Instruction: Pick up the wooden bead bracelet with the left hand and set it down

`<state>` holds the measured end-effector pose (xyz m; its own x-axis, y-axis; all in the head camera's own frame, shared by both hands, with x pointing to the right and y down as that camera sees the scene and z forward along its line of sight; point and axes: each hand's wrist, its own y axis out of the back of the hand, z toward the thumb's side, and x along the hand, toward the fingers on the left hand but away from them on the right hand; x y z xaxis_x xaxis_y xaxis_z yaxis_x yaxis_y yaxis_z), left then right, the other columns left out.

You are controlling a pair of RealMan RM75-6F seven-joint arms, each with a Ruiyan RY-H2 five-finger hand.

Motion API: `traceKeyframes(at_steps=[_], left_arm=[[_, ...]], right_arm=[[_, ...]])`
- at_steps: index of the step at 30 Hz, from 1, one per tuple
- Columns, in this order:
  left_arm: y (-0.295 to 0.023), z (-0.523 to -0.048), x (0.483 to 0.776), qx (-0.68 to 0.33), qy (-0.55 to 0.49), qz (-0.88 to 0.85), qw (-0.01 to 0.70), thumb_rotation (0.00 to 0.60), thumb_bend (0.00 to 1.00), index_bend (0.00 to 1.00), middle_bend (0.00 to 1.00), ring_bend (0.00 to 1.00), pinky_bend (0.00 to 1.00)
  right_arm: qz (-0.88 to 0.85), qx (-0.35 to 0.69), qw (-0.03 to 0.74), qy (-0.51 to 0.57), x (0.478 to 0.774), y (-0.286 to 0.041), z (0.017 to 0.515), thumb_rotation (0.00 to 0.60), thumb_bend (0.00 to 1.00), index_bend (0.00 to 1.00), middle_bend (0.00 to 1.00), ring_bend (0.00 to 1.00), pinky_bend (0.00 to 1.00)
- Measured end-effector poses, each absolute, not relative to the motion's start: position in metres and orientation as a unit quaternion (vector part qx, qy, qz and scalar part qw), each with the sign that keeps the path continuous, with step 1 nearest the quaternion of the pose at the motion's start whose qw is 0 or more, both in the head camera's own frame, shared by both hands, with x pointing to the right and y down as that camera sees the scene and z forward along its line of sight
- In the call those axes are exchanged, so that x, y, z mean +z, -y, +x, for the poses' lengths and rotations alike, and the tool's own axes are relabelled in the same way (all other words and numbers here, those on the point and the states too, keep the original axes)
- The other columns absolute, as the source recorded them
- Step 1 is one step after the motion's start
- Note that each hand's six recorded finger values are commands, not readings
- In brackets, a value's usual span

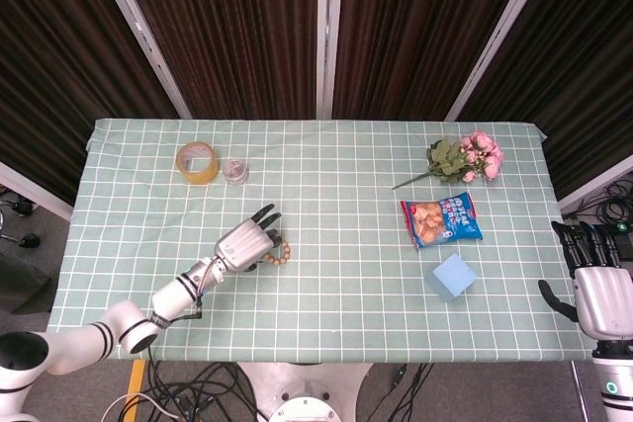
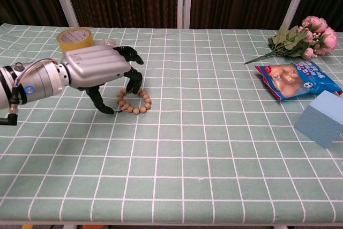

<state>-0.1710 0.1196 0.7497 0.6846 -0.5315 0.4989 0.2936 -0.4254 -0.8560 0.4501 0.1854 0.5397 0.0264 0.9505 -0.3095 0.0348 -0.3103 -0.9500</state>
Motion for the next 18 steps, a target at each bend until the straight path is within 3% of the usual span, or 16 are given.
traceKeyframes(at_steps=[18], left_arm=[[-0.124, -0.168, 0.770, -0.400, -0.056, -0.734, 0.546, 0.600, 0.12, 0.49, 0.46, 0.11, 0.02]], right_arm=[[-0.585, 0.559, 0.409, 0.421, 0.544, -0.182, 0.452, 0.600, 0.20, 0.00, 0.13, 0.00, 0.00]])
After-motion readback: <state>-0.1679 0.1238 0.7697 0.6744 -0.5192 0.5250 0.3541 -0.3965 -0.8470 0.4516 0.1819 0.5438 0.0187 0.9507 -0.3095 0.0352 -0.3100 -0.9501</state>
